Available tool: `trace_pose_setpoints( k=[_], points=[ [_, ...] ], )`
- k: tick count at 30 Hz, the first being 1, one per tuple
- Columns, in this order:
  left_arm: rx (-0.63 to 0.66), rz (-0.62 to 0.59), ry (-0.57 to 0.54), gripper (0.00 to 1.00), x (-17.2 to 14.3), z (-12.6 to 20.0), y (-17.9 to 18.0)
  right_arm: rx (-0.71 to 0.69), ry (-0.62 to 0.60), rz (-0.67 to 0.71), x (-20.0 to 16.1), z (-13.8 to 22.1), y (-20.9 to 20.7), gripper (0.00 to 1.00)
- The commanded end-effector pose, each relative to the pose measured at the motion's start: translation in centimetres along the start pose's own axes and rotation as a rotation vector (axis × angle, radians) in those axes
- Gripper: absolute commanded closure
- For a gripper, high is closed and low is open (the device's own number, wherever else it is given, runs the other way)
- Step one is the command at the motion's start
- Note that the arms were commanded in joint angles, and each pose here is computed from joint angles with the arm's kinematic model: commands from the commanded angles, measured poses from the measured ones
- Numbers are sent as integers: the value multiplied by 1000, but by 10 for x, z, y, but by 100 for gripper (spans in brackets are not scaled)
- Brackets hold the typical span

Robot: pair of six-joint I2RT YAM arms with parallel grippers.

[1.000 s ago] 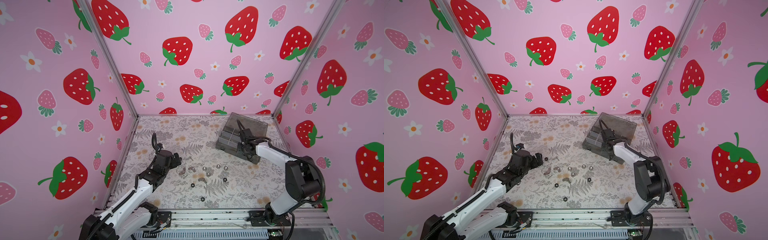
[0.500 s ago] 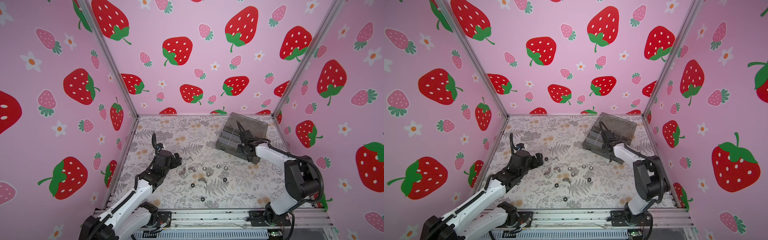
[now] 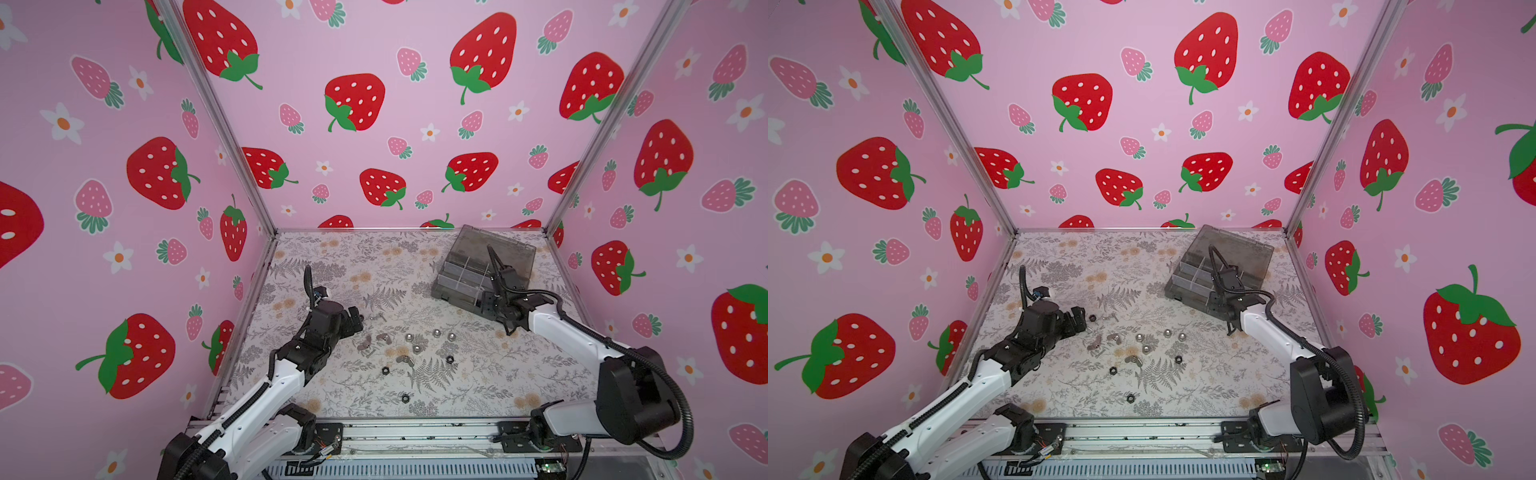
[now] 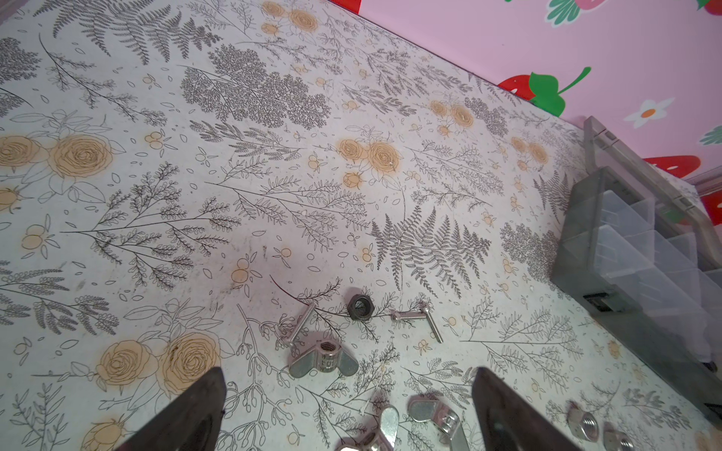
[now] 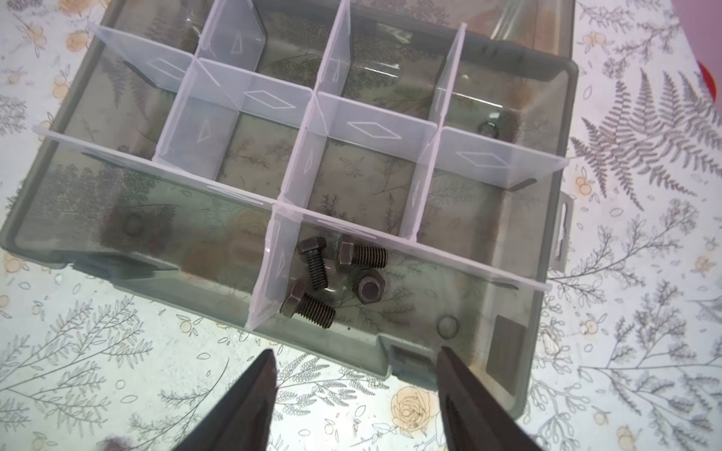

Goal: Sort the screws and nuts into containers
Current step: Place the screw into the container.

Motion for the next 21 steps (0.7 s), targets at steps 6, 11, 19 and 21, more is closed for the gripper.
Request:
trace_pose_setpoints(
  k=[6,11,19,21],
  points=[
    [-46,-85,51,1,-5,0,-25,-60,-106,-53,-4,10,-16,0],
    [-61,-181,130,3,-24,-1,-48,-146,-130,-87,-17,13,-30,0],
    [17,-339,336,20,-72,-8,-68,-221,-125,-122,-30,13,-42,0],
    [41,-361,375,22,-83,-10,-70,-223,-134,-129,-31,13,-42,0]
  ],
)
Point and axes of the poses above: each gripper's point midway between its finger pads, its own z axis back along the fingers, its own y axis along the line the jaws close on, x = y × z, the point moved 4 cm from there along z, back along the fingers, and after that the axes turned 13 degrees about z, right-handed, at the moved point
